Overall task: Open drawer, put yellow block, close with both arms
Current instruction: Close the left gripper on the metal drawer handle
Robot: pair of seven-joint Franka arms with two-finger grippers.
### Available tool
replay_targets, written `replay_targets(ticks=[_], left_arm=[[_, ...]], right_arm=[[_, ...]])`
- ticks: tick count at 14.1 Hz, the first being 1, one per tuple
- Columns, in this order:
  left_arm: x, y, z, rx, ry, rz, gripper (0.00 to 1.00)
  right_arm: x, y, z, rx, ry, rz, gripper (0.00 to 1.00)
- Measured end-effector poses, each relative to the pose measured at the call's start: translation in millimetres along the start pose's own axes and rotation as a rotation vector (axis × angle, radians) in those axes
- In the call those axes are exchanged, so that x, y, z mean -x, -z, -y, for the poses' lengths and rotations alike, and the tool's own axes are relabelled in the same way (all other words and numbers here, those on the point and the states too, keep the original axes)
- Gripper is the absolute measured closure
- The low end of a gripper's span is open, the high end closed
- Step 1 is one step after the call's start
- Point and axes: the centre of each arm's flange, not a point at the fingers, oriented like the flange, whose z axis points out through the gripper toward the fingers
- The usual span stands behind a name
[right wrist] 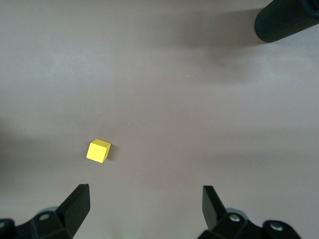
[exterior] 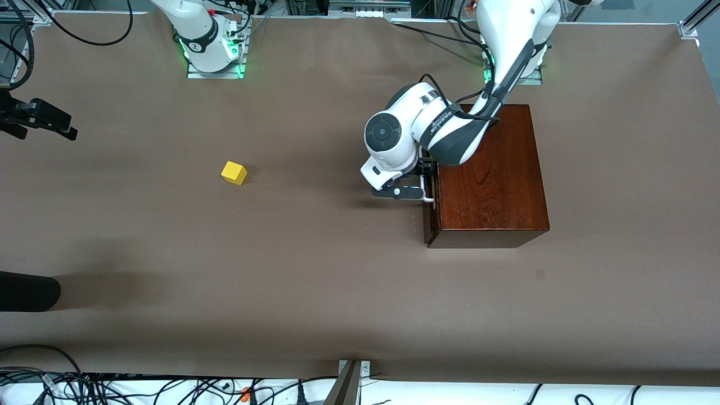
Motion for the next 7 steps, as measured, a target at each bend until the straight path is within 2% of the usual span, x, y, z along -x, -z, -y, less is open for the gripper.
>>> replay_targets(ticks=[7], left_arm=[[4.7,1.3,-6.3,-0.001,-0.009,-0.001,0.00]], right_arm=[[0.0,0.0,-0.3,0.000,-0.001,0.000,0.00]])
